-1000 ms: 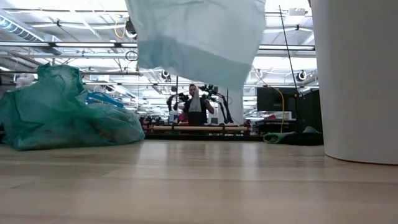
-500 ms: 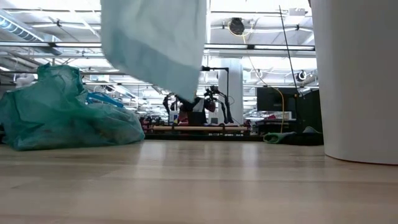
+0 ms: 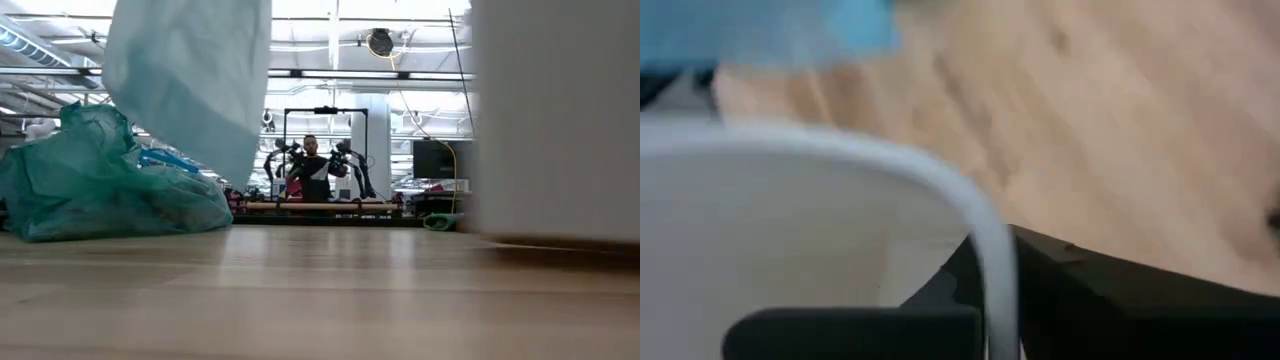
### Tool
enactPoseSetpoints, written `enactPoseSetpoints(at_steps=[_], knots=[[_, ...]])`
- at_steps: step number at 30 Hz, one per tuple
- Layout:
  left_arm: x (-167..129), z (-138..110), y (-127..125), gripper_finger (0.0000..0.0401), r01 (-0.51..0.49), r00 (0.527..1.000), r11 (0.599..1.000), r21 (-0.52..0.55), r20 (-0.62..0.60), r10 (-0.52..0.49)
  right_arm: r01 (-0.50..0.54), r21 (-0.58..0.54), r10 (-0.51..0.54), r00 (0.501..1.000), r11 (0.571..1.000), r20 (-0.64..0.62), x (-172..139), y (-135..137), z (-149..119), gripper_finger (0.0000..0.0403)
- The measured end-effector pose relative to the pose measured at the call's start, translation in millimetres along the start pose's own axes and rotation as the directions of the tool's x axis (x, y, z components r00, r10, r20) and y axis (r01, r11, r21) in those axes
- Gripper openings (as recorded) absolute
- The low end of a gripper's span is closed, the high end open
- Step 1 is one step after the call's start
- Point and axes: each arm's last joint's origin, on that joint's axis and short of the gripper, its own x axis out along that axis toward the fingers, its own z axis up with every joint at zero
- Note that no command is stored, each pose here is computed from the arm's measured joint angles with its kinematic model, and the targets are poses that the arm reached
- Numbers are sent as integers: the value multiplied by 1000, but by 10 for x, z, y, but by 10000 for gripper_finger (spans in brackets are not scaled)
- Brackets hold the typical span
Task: Place trash/remove bag and relplace
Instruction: Insert the new blue trash bag into the trash bin
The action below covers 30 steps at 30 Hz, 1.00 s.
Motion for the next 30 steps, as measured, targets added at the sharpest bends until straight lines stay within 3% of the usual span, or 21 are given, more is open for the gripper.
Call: enactPoseSetpoints(at_steps=[6, 11, 14, 18, 20, 22, 26, 30], knots=[[4, -17, 4, 0, 2, 1000, 1000, 7, -21, -2, 59, 46, -69, 968, 997, 241, 369, 53, 436, 2], [62, -19, -5, 0, 27, 999, 1000, 5, -43, -27, 80, 89, -102, 957, 993, 273, 695, -9, 708, 2], [87, -21, -8, 0, 37, 998, 999, 5, -53, -36, 128, 93, -150, 943, 987, 298, 753, 7, 890, 2], [113, -22, -10, 0, 42, 997, 999, -1, -62, -42, 272, 64, -275, 879, 960, 390, 629, 128, 1180, 1], [136, -24, -13, 0, 49, 996, 999, -3, -70, -49, 326, 22, -309, 869, 945, 387, 542, 156, 1308, 1], [150, -24, -14, 0, 53, 996, 999, -3, -74, -53, 321, -11, -301, 897, 947, 323, 521, 150, 1409, 1], [150, -26, -19, 0, 71, 994, 997, 2, -81, -71, 219, -72, -206, 966, 973, 158, 687, 122, 1498, 1], [166, -28, -22, 0, 81, 993, 997, 2, -89, -81, 157, -99, -145, 982, 983, 119, 866, 190, 1530, 1]])
